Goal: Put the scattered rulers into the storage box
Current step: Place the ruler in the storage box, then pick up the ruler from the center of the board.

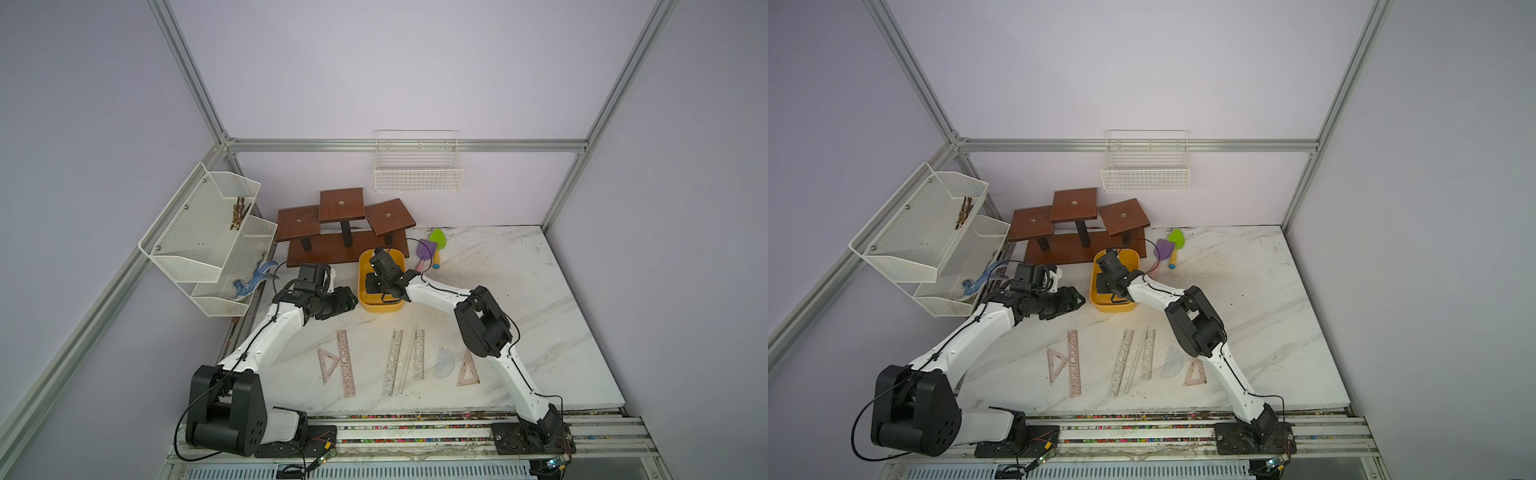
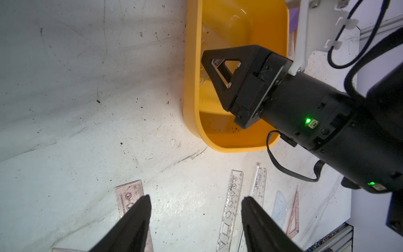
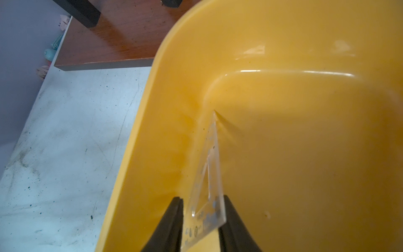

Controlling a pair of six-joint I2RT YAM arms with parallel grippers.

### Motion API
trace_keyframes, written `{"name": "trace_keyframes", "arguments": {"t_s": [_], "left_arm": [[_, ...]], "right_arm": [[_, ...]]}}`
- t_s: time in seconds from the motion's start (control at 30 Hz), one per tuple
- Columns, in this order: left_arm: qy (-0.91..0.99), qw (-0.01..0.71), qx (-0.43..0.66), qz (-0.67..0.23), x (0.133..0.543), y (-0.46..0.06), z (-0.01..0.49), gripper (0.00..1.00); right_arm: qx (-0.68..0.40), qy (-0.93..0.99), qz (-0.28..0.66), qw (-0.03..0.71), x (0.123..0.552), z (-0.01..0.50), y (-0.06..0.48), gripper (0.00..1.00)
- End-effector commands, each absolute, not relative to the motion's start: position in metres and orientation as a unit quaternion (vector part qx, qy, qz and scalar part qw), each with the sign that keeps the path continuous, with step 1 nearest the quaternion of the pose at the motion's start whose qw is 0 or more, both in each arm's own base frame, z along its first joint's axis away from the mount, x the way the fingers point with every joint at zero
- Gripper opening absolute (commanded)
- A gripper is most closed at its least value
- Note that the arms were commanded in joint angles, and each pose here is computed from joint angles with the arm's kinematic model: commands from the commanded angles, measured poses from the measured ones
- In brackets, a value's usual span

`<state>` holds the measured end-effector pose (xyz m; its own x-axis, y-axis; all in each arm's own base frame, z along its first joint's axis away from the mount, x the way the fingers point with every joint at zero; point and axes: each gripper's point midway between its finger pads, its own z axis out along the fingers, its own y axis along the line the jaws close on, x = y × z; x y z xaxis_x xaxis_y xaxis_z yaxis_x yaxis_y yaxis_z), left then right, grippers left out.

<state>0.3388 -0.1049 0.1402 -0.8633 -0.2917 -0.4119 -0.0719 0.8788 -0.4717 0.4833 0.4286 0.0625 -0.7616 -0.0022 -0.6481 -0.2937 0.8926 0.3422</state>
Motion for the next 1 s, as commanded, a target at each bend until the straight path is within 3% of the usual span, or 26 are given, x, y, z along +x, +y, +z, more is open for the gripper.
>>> {"name": "trace_keyframes", "arguments": {"t_s": [0.0,0.2,0.43,0.7,0.97], "left_arm": [[0.936,0.262,-0.095,-0.215,0.344,-0.099,0.15,0.69],[0.935,0.256,-0.101,-0.224,0.342,-0.102,0.148,0.7],[0.942,0.244,-0.086,-0.214,0.329,-0.127,0.139,0.69],[0.938,0.196,0.001,-0.286,0.27,-0.188,0.12,0.77],[0.925,0.158,0.004,-0.346,0.23,-0.2,0.091,0.82]], "right_arm": [[-0.102,0.904,0.212,0.357,0.491,0.1,0.426,0.43],[-0.128,0.9,0.194,0.369,0.487,0.144,0.416,0.55],[-0.14,0.894,0.207,0.373,0.454,0.207,0.395,0.55],[-0.119,0.916,0.246,0.294,0.318,0.154,0.339,0.44],[-0.12,0.929,0.269,0.225,0.239,0.086,0.33,0.43]]}}
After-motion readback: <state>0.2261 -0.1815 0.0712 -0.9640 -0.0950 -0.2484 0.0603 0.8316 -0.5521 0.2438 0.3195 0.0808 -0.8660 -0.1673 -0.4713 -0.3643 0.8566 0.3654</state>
